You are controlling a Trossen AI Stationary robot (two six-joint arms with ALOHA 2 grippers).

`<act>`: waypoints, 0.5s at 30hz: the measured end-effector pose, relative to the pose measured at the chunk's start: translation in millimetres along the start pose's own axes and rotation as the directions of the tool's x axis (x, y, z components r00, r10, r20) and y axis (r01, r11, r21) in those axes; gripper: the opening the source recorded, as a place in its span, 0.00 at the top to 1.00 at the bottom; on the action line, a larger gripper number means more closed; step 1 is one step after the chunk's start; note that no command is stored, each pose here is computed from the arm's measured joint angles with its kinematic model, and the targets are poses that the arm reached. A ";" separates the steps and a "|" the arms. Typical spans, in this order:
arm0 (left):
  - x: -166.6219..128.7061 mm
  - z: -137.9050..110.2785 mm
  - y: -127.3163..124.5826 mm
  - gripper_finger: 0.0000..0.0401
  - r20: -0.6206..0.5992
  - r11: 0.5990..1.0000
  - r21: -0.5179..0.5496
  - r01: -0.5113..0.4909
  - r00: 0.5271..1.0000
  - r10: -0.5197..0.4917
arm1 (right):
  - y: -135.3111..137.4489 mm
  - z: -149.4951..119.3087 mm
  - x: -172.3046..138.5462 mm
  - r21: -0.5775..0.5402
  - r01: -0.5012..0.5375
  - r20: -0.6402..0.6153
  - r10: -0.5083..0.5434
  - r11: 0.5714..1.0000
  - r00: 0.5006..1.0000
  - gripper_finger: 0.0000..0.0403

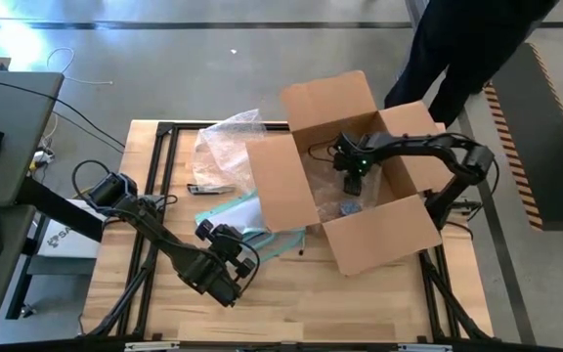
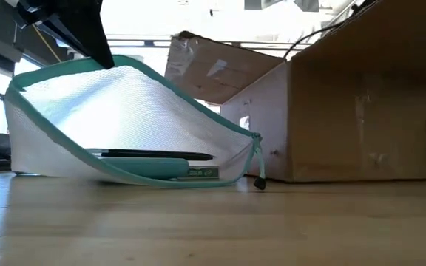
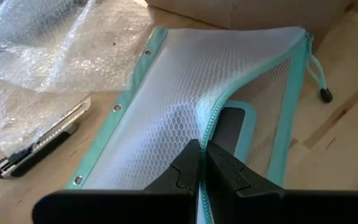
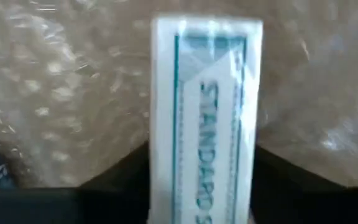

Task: Unpack boxes
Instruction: Put the blue game card into the white zip bag

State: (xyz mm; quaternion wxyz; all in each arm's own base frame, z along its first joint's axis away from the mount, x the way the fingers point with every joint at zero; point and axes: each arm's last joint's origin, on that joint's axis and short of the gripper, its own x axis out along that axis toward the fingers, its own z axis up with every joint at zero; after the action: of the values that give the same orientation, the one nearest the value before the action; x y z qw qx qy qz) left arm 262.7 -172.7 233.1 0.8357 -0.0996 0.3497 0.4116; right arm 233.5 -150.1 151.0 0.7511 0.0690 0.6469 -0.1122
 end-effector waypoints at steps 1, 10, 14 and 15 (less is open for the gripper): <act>-0.3 -0.3 -0.1 1.00 -0.001 1.000 -0.004 0.002 1.000 -0.002 | 1.3 1.3 -5.6 0.007 0.004 0.002 -0.004 1.000 1.000 0.67; -0.3 -1.3 -1.5 1.00 -0.040 0.998 -0.058 0.013 0.999 -0.015 | 20.5 13.0 -87.4 0.059 0.089 0.061 -0.092 0.994 0.994 0.88; -0.8 -2.9 -1.9 1.00 -0.086 0.996 -0.086 0.016 0.996 -0.023 | 36.8 11.0 -120.5 0.088 0.125 0.141 -0.137 0.988 0.980 0.85; -1.4 -3.6 -2.1 1.00 -0.094 0.996 -0.086 0.018 0.995 -0.026 | 40.1 10.4 -125.4 0.091 0.122 0.172 -0.136 0.988 0.976 0.82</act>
State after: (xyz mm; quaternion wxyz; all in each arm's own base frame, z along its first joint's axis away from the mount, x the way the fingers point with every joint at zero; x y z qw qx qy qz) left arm 261.9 -176.6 231.2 0.8175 -0.1587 0.3702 0.4117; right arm 236.5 -104.1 274.7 0.7936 0.0466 0.5755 -0.1921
